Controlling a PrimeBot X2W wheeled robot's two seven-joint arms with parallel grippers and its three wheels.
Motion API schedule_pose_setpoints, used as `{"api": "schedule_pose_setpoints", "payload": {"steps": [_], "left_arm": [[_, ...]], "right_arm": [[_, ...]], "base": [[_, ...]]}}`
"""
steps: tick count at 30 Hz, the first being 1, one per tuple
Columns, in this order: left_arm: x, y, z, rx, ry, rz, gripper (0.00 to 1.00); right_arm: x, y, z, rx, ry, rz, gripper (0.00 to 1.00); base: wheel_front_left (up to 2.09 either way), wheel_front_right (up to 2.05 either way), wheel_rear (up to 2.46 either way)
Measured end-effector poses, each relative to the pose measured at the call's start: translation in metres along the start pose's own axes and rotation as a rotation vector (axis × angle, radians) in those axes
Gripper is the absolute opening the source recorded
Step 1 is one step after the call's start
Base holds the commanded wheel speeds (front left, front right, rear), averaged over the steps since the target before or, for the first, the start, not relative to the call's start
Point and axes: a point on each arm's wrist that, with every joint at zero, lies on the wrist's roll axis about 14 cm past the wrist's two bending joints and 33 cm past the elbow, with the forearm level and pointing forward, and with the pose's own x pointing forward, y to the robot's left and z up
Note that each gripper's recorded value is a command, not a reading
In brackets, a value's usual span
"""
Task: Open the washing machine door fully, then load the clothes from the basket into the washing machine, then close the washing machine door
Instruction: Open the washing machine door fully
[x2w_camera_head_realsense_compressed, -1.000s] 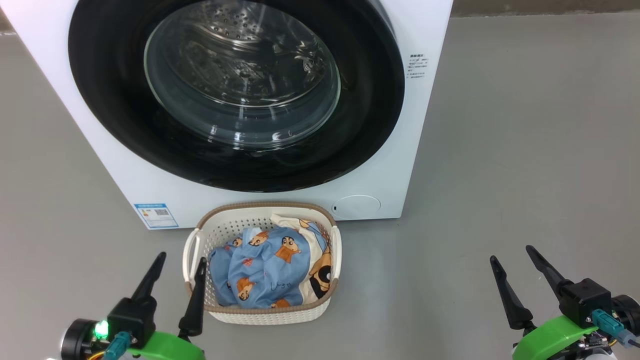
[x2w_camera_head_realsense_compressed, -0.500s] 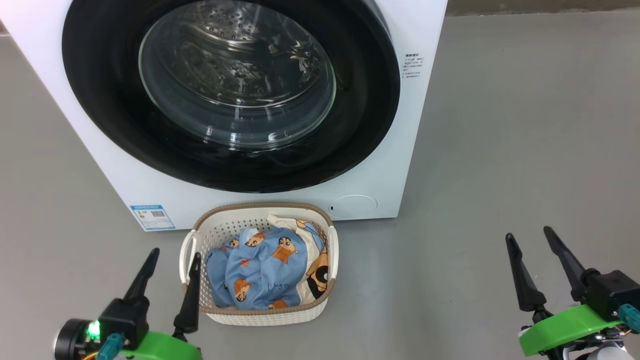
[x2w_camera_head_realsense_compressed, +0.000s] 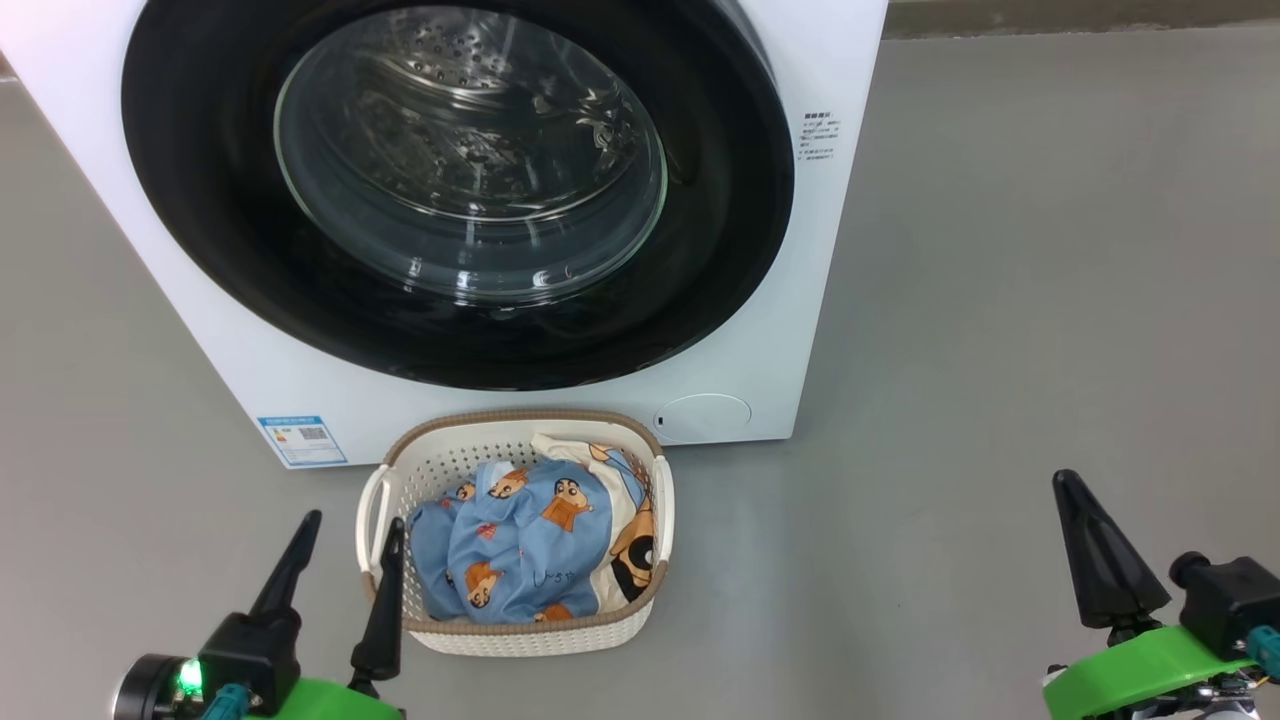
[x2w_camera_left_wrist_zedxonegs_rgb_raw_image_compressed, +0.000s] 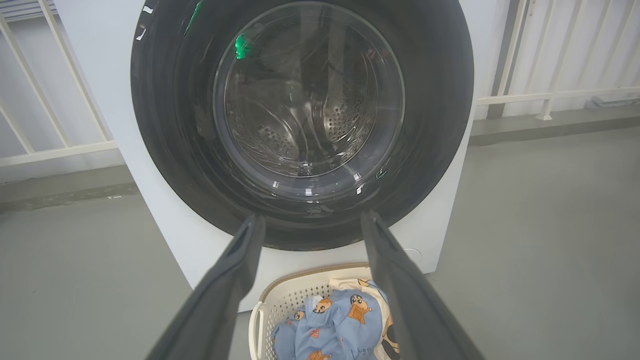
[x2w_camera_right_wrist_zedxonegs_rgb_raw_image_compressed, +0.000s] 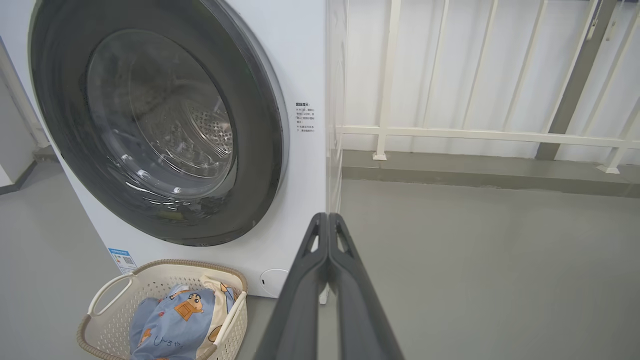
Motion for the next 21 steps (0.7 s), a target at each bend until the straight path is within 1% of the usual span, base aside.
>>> {"api": "schedule_pose_setpoints", "payload": {"steps": [3, 10, 15, 18, 21], "left_arm": [[0.0, 0.0, 0.001, 0.0, -0.003, 0.0, 1.0], [0.0, 0.0, 0.0, 0.0, -0.001, 0.0, 1.0], [0.001, -0.001, -0.001, 0.0, 0.003, -0.003, 1.0], [0.002, -0.002, -0.003, -0.001, 0.009, -0.005, 1.0], [0.002, -0.001, -0.007, -0.001, 0.018, -0.005, 1.0]], "right_arm": [[0.0, -0.003, 0.003, 0.034, -0.016, -0.022, 0.0], [-0.006, -0.033, 0.008, 0.264, -0.072, -0.177, 0.0], [-0.018, -0.066, 0.003, 0.508, -0.127, -0.333, 0.0], [-0.029, -0.089, -0.008, 0.672, -0.155, -0.44, 0.0], [-0.039, -0.108, -0.023, 0.807, -0.168, -0.532, 0.0]], "base": [[0.0, 0.0, 0.0], [0.0, 0.0, 0.0], [0.0, 0.0, 0.0], [0.0, 0.0, 0.0], [0.0, 0.0, 0.0]]}}
